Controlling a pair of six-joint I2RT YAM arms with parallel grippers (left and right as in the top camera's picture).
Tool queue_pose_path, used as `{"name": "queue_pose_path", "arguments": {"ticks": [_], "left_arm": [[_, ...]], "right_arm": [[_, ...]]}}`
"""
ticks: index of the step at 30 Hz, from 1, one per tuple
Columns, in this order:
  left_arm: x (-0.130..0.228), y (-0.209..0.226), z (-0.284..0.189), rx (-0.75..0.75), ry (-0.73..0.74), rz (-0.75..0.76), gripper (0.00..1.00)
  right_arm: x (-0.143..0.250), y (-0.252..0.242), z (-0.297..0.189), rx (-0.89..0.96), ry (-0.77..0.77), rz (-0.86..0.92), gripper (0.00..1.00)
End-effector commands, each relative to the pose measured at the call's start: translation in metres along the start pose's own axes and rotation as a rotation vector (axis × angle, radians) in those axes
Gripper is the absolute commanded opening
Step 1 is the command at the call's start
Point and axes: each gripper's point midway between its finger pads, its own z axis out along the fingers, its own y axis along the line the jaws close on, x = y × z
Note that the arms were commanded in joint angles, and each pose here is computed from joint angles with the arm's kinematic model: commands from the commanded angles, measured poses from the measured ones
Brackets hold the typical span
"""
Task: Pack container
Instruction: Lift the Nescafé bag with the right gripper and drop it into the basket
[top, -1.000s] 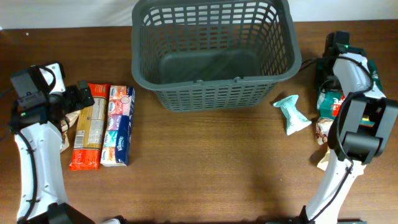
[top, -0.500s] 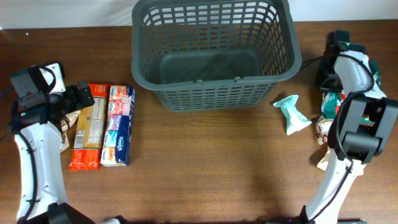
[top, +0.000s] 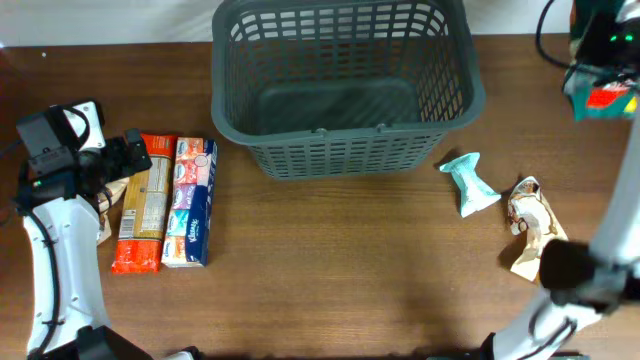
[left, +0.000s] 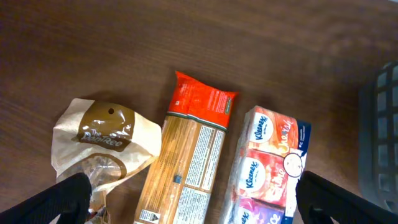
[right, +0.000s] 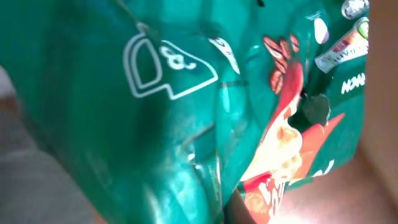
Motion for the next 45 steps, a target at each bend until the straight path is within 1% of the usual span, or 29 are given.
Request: {"name": "queue_pose_path", "arguments": {"ticks": [1,4,6,8,10,13,14,19,21,22,26,30,38,45], "left_arm": [[-0.007,0.003,-0.002,-0.008,-0.013,-0.004,0.99],[-0.007,0.003,-0.002,-0.008,-0.013,-0.004,0.99],[-0.007,0.003,-0.002,-0.008,-0.013,-0.004,0.99],[-0.007,0.003,-0.002,-0.008,-0.013,-0.004,0.99],[-0.007,0.003,-0.002,-0.008,-0.013,-0.004,0.99],[-0.007,0.003,-0.002,-0.008,-0.013,-0.004,0.99],[-0.007,0.003,-0.002,-0.008,-0.013,-0.004,0.99],[-0.007,0.003,-0.002,-0.008,-0.013,-0.004,0.99],[-0.007,0.003,-0.002,-0.008,-0.013,-0.004,0.99],[-0.007,0.003,-0.002,-0.008,-0.013,-0.004,0.99],[-0.007,0.003,-0.002,-0.008,-0.013,-0.004,0.99],[-0.007,0.003,-0.002,-0.008,-0.013,-0.004,0.99],[-0.007,0.003,-0.002,-0.008,-0.013,-0.004,0.99],[-0.007,0.003,-0.002,-0.008,-0.013,-0.004,0.99]], "right_arm": [[-0.025,0.07,-0.121,-0.236,-0.285,-0.241,0.04],[-0.016,0.119,-0.164,-0.363,-0.367,-0.381,0.03],[-0.008,0.149,-0.179,-0.432,-0.391,-0.462,0.04],[0.003,0.181,-0.185,-0.496,-0.391,-0.54,0.04],[0.013,0.208,-0.18,-0.537,-0.37,-0.581,0.04],[0.025,0.244,-0.155,-0.565,-0.309,-0.633,0.04],[0.029,0.259,-0.129,-0.549,-0.268,-0.648,0.04],[0.049,0.294,-0.071,-0.546,-0.152,-0.686,0.03],[0.062,0.305,-0.052,-0.552,-0.101,-0.706,0.04],[0.075,0.315,-0.038,-0.555,-0.054,-0.723,0.04],[0.099,0.327,-0.013,-0.549,0.037,-0.74,0.03],[0.113,0.335,0.009,-0.54,0.088,-0.755,0.03],[0.146,0.339,0.039,-0.519,0.221,-0.757,0.04],[0.147,0.338,0.041,-0.515,0.227,-0.757,0.03]]}}
